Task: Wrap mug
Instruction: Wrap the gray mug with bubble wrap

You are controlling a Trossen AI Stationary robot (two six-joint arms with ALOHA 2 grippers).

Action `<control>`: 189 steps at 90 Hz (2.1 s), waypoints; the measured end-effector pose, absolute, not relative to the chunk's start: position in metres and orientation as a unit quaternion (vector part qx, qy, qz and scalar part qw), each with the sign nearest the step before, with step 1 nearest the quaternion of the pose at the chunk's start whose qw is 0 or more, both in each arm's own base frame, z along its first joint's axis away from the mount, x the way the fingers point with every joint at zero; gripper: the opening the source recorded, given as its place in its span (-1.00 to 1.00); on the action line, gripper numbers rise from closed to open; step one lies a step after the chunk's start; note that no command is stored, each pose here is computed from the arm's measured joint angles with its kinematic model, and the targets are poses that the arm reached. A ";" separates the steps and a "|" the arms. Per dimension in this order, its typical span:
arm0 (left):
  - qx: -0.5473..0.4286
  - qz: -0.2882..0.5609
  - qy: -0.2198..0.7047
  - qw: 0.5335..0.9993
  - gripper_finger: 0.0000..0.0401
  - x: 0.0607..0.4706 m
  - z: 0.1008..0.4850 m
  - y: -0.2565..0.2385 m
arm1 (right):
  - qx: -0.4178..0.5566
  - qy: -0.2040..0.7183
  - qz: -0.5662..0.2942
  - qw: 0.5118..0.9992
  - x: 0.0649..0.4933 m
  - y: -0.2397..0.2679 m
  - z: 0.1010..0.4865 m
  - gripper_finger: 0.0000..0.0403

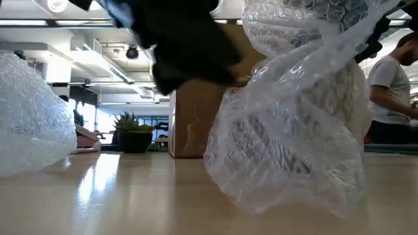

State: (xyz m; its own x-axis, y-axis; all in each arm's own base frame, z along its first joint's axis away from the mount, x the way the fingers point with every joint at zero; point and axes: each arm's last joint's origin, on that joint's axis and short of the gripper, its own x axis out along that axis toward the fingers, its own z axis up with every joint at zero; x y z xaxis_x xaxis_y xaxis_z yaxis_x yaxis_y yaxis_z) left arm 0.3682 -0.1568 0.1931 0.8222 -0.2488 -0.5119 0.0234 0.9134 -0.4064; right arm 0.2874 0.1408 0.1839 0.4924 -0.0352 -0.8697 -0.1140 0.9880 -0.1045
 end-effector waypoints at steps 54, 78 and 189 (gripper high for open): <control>-0.121 -0.062 0.247 0.960 -0.99 0.405 0.217 -0.127 | -0.097 0.541 0.020 0.835 0.290 0.142 0.221 -0.99; -0.137 -0.047 0.249 0.958 -1.00 0.420 0.189 -0.121 | -0.094 0.521 0.037 0.848 0.299 0.148 0.262 -0.99; -0.138 -0.098 0.280 0.945 -1.00 0.402 0.203 -0.154 | -0.103 0.582 0.028 0.806 0.309 0.143 0.183 -0.99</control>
